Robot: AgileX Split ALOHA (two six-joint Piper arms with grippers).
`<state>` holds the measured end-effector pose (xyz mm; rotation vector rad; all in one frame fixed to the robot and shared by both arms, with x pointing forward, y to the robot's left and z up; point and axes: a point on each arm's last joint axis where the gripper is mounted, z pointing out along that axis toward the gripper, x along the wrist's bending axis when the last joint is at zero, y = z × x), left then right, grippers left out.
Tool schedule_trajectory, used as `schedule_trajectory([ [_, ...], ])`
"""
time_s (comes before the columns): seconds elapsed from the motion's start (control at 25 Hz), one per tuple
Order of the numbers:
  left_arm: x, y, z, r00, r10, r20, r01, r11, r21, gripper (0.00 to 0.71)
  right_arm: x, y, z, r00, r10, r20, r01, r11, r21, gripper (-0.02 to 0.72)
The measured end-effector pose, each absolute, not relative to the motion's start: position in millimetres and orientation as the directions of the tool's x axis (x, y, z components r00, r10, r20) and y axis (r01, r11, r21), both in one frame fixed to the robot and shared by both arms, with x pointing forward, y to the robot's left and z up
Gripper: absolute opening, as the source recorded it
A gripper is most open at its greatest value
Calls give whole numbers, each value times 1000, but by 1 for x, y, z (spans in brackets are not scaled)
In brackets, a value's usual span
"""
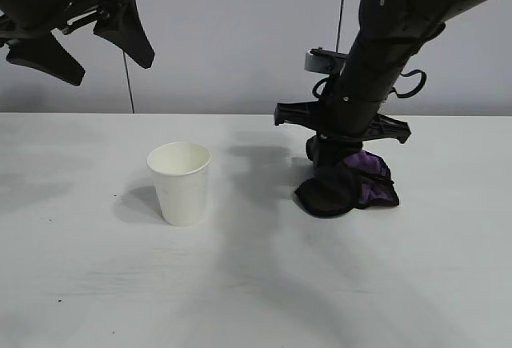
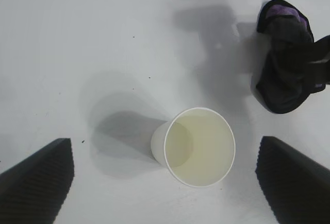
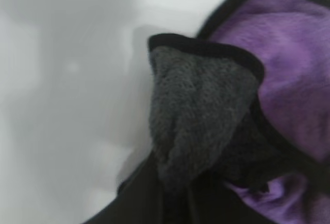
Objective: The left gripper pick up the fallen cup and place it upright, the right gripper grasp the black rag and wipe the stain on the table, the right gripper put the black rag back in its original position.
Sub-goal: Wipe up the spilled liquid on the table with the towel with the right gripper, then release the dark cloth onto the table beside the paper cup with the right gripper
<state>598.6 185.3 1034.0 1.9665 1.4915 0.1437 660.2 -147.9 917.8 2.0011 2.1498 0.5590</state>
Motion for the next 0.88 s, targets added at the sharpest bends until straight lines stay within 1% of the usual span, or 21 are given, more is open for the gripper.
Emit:
schedule_trajectory([
  [0.08,599,185,1034,345,892,-292,820,-135,556,693,657,-151,922,-99,987,129,938,49,343,12],
  [0.2,599,185,1034,345,892,-292,820,-135,556,693,654,-163,937,-104,990,97,942,67,328,12],
  [0.4,599,185,1034,345,892,-292,820,-135,556,693,647,-190,972,-99,995,33,942,83,326,12],
  [0.48,599,185,1034,345,892,-292,820,-135,556,693,642,-200,984,-93,996,17,946,83,313,12],
  [0.6,599,185,1034,345,892,-292,820,-135,556,693,634,-208,1000,-99,995,8,942,91,322,12],
  [0.72,599,185,1034,345,892,-292,820,-135,556,693,627,-209,1001,-106,994,3,949,100,301,12],
  [0.88,599,185,1034,345,892,-292,820,-135,556,693,619,-210,990,-117,993,4,962,112,248,12],
])
